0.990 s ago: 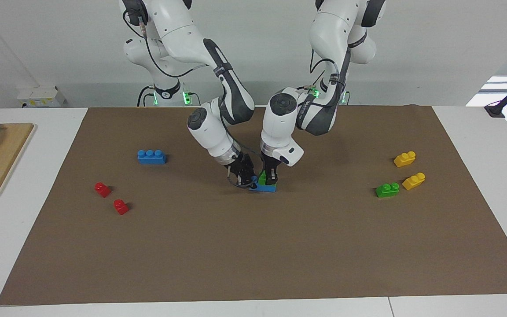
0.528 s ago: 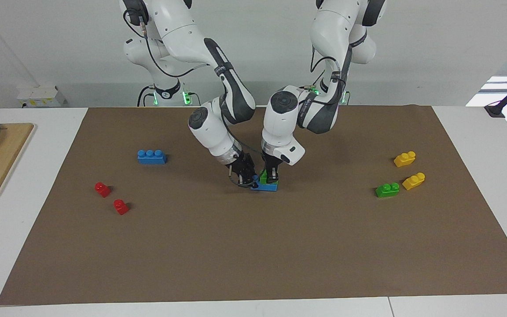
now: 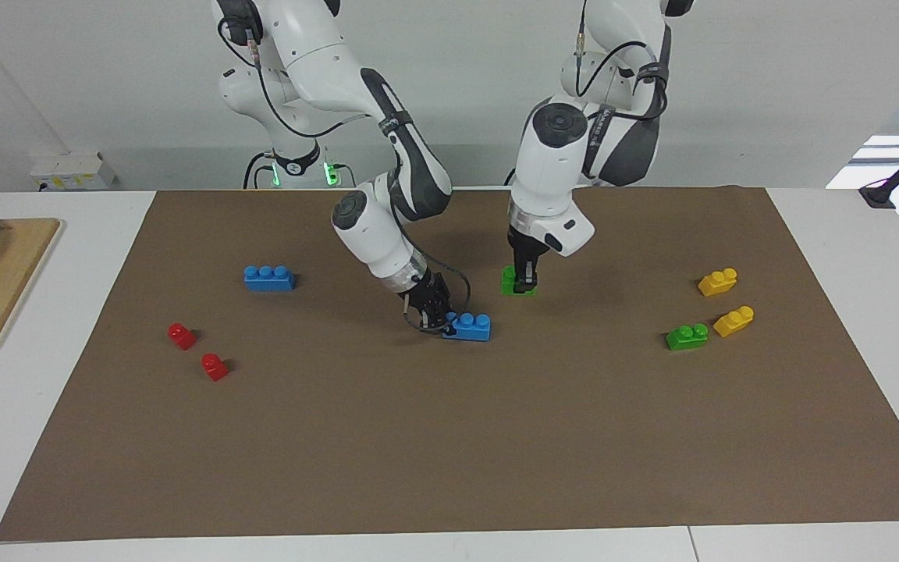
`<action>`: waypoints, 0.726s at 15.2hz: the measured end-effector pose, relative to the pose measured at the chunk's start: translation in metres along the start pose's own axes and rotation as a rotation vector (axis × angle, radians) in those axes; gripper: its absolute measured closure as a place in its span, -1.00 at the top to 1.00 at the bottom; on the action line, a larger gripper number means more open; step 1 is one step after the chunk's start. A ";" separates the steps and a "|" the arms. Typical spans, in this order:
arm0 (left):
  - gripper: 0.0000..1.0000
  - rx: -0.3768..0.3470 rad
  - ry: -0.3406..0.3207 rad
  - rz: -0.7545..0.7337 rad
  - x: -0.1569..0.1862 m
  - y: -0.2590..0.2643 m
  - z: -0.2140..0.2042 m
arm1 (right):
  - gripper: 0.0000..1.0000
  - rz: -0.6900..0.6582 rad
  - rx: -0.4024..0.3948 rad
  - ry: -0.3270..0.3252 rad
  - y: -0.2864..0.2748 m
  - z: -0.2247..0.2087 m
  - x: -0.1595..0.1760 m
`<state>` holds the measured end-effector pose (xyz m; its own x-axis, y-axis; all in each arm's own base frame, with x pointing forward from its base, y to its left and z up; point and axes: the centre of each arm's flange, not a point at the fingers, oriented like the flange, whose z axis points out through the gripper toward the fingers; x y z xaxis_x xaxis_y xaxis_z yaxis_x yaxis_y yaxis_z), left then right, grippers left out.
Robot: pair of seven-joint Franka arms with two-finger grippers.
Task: Remove green block with left arm and hold with right
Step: 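Pull the green block away with the left gripper while the right gripper pulls blue, then lower the green block with the left gripper while the right gripper lowers blue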
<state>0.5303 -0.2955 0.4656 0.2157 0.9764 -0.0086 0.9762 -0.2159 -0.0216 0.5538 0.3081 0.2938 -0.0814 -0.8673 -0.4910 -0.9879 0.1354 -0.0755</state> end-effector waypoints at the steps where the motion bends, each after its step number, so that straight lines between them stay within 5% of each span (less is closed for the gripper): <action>1: -0.29 0.023 0.003 0.046 0.030 0.001 -0.006 | -0.31 -0.007 -0.004 -0.007 -0.007 -0.007 0.002; 5: -0.29 0.140 -0.028 0.344 0.137 -0.008 -0.008 | -0.31 -0.064 -0.043 -0.048 -0.051 -0.064 0.041; 11: -0.29 0.197 -0.128 0.803 0.231 -0.051 0.023 | -0.31 -0.131 -0.108 -0.045 -0.094 -0.156 0.162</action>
<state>0.5294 -0.0592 0.4413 0.8280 0.5202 -0.2096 0.5024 -0.8540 -0.1350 0.6124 0.0802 0.3568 0.0521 -0.8514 -0.5219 -0.9983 -0.0313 -0.0487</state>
